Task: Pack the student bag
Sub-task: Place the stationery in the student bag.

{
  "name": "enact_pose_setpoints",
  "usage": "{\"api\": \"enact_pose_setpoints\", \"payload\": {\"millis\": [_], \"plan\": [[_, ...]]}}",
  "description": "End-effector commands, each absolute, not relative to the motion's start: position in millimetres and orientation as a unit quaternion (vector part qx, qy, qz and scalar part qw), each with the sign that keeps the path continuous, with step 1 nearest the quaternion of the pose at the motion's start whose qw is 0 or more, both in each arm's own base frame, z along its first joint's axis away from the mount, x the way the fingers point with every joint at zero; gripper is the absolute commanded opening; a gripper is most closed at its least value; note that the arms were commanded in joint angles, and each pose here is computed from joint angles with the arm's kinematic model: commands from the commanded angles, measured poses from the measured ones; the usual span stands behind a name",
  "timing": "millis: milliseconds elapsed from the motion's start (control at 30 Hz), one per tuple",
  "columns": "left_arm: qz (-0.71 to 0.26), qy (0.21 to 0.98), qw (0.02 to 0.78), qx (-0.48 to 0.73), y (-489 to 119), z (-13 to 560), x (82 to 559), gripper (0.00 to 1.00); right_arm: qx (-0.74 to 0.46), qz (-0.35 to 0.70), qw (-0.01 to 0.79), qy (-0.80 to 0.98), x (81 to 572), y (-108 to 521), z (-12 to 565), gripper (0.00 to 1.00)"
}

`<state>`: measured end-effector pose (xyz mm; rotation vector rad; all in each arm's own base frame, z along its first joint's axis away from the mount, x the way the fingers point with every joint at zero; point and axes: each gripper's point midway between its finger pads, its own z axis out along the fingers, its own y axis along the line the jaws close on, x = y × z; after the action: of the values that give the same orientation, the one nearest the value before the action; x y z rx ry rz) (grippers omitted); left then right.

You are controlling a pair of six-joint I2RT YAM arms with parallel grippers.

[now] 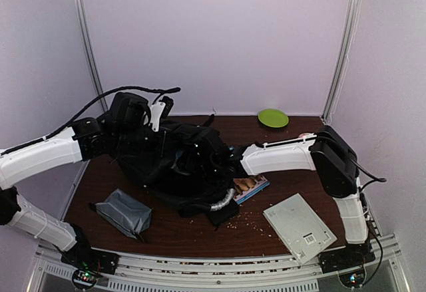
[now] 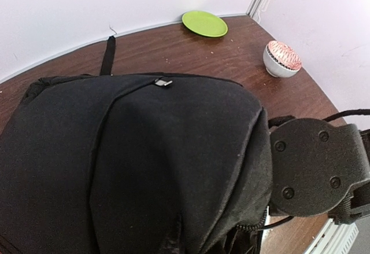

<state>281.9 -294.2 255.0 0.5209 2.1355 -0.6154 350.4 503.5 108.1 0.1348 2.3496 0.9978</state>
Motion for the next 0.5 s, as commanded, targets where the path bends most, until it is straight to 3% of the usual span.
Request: {"api": "enact_pose_setpoints", "payload": {"millis": [0, 200, 333, 467], "plan": [[-0.370, 0.770, 0.469, 0.225, -339, 329, 279, 0.00, 0.106, 0.478, 0.342, 0.802, 384, 528, 169, 0.62], [-0.408, 0.760, 0.454, 0.225, -355, 330, 279, 0.00, 0.176, 0.546, 0.345, 0.743, 401, 539, 171, 0.62], [-0.422, 0.758, 0.444, 0.225, -362, 327, 279, 0.00, 0.160, 0.604, 0.315, 0.715, 405, 573, 183, 0.64], [-0.411, 0.764, 0.445, 0.221, -360, 321, 282, 0.00, 0.095, 0.668, 0.247, 0.696, 390, 621, 204, 0.81]]}}
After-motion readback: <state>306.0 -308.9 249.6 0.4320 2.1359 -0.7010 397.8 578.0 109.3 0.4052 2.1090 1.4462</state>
